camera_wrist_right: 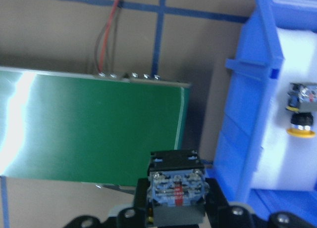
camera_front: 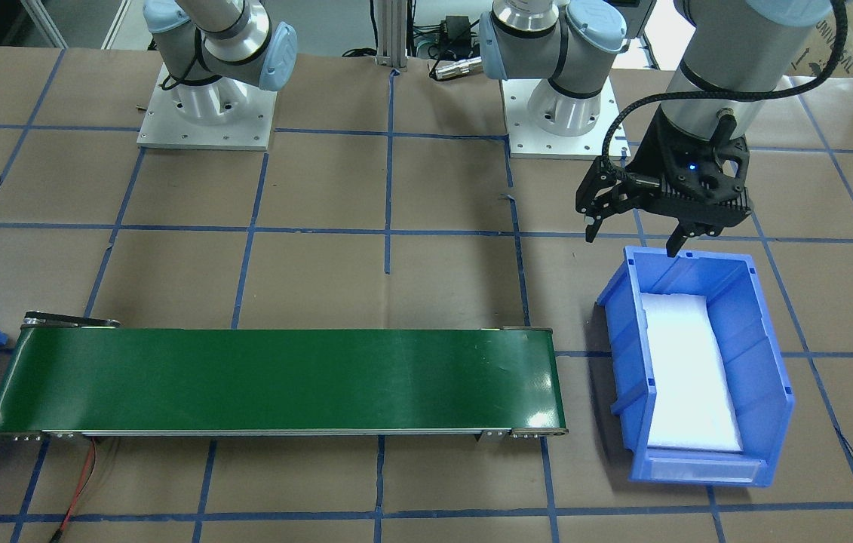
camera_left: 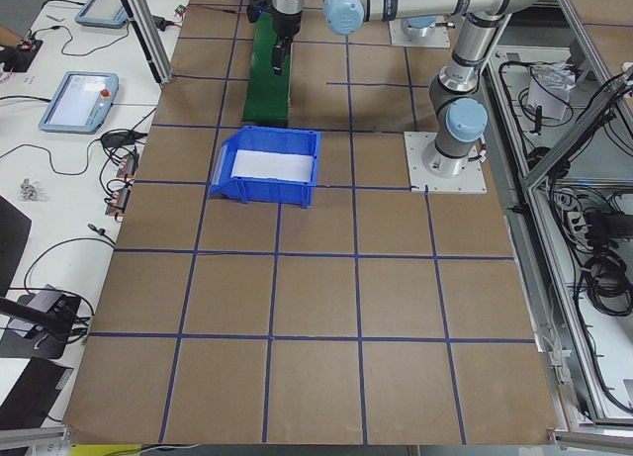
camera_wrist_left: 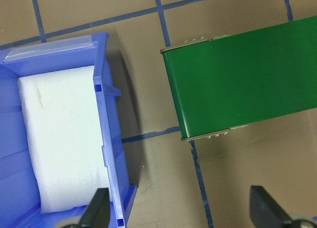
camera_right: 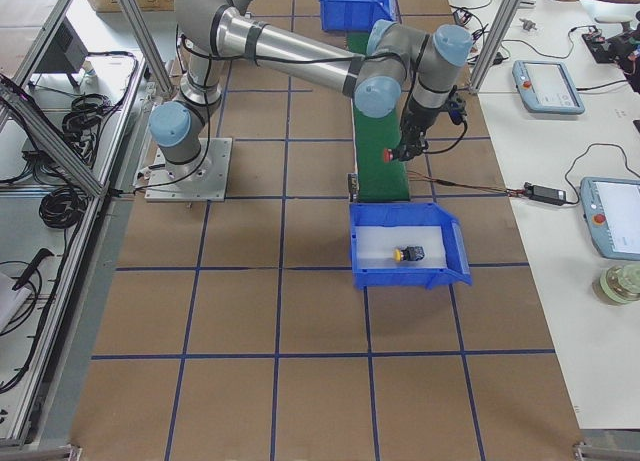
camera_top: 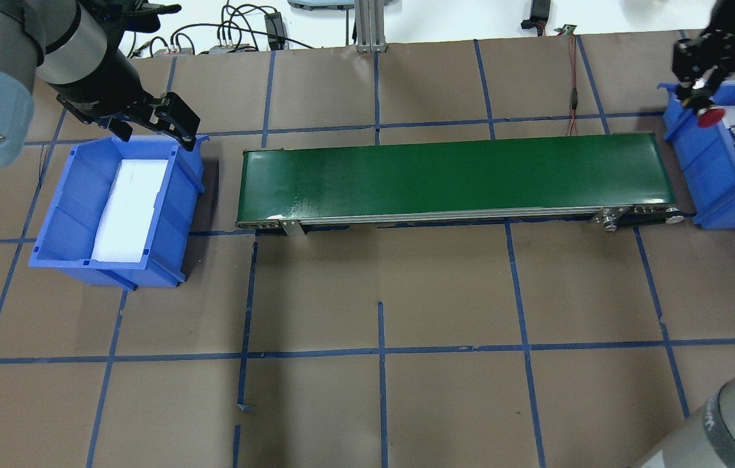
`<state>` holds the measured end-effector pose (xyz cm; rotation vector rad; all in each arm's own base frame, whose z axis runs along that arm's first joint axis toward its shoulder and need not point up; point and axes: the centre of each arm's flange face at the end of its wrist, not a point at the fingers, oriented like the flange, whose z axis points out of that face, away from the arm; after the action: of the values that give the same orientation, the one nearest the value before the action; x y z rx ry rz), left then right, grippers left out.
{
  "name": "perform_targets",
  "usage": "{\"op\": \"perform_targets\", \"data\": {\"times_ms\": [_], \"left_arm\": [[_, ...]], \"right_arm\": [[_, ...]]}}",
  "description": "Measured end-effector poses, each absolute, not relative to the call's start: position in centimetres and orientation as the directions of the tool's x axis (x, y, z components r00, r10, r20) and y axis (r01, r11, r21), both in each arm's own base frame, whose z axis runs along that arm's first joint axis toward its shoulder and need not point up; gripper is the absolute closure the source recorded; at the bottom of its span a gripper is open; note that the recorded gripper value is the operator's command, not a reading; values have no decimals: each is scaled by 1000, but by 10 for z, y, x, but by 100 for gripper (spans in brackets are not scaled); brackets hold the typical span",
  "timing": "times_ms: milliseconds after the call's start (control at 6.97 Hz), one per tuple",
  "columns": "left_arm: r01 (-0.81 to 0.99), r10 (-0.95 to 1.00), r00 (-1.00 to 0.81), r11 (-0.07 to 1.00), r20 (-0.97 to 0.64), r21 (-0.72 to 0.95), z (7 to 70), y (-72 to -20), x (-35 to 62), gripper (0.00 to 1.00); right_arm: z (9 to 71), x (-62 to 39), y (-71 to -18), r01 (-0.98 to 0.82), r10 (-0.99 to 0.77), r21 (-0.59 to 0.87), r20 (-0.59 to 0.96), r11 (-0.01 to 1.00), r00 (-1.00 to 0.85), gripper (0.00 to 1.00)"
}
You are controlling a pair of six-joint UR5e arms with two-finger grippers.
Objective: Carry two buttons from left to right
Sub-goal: 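Lower the red button into the bin and open the right gripper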
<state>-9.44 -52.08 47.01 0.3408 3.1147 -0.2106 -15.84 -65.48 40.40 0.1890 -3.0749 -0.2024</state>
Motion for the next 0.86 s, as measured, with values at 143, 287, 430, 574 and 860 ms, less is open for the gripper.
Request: {"op": "perform_targets", "data": {"times_ms": [143, 287, 430, 574, 860], "left_arm": [[215, 215, -976, 968, -16, -132, 470, -521, -94, 0], [215, 215, -976, 968, -15, -131, 469, -521, -94, 0], [215, 215, -976, 968, -15, -130, 468, -521, -94, 0], [214, 214, -977, 968, -15, -129, 468, -521, -94, 0], [214, 214, -977, 968, -15, -129, 468, -521, -94, 0]], "right_arm": [[399, -216, -636, -110, -116, 167, 29, 980, -993, 92], [393, -263, -616, -86, -88, 193, 1, 977, -996, 92], [388, -288, -605, -69, -68, 206, -13, 976, -998, 92], [376, -302, -606, -60, -58, 212, -15, 975, -998, 92], [341, -318, -631, -56, -61, 175, 23, 983, -998, 92]]}}
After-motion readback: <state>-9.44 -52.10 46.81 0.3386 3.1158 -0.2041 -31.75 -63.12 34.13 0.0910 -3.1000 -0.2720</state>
